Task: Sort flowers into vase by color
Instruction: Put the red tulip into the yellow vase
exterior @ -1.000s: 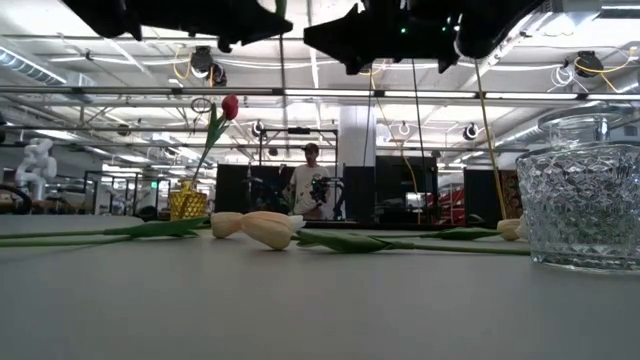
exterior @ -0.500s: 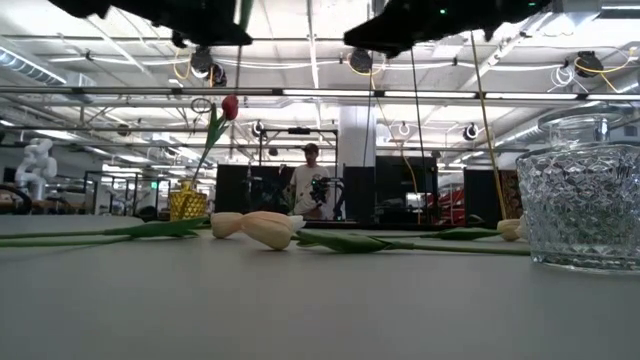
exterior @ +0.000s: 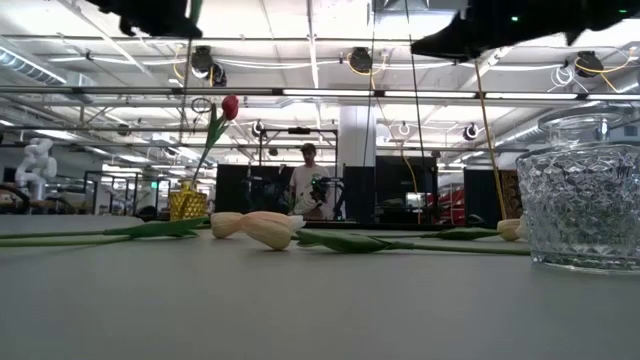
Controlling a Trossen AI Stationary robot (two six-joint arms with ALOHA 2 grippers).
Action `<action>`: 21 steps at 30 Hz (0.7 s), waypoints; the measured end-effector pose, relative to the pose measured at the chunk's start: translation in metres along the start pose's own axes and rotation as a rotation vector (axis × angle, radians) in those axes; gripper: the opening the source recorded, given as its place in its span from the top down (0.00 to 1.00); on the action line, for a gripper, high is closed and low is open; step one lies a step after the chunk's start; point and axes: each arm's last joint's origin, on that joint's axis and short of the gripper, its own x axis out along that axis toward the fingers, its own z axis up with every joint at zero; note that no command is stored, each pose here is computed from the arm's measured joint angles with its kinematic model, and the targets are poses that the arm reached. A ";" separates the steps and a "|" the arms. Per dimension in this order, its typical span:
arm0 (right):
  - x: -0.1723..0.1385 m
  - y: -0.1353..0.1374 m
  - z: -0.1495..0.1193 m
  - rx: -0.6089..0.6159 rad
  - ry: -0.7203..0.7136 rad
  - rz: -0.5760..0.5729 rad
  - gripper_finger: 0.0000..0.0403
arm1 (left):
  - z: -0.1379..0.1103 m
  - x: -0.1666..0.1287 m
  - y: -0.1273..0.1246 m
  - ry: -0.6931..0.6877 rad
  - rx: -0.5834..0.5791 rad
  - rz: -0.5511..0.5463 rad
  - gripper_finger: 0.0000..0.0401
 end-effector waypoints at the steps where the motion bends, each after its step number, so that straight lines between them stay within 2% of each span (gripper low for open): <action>1: -0.005 0.000 -0.002 0.009 -0.004 -0.009 0.79 | -0.001 -0.001 0.004 0.007 0.004 0.014 0.97; 7: -0.022 0.005 -0.016 0.071 -0.016 -0.014 0.79 | -0.003 -0.003 0.018 0.018 0.011 0.068 0.97; 21: -0.018 0.010 -0.026 0.105 0.022 0.014 0.79 | -0.011 0.022 0.044 0.017 0.008 0.086 0.97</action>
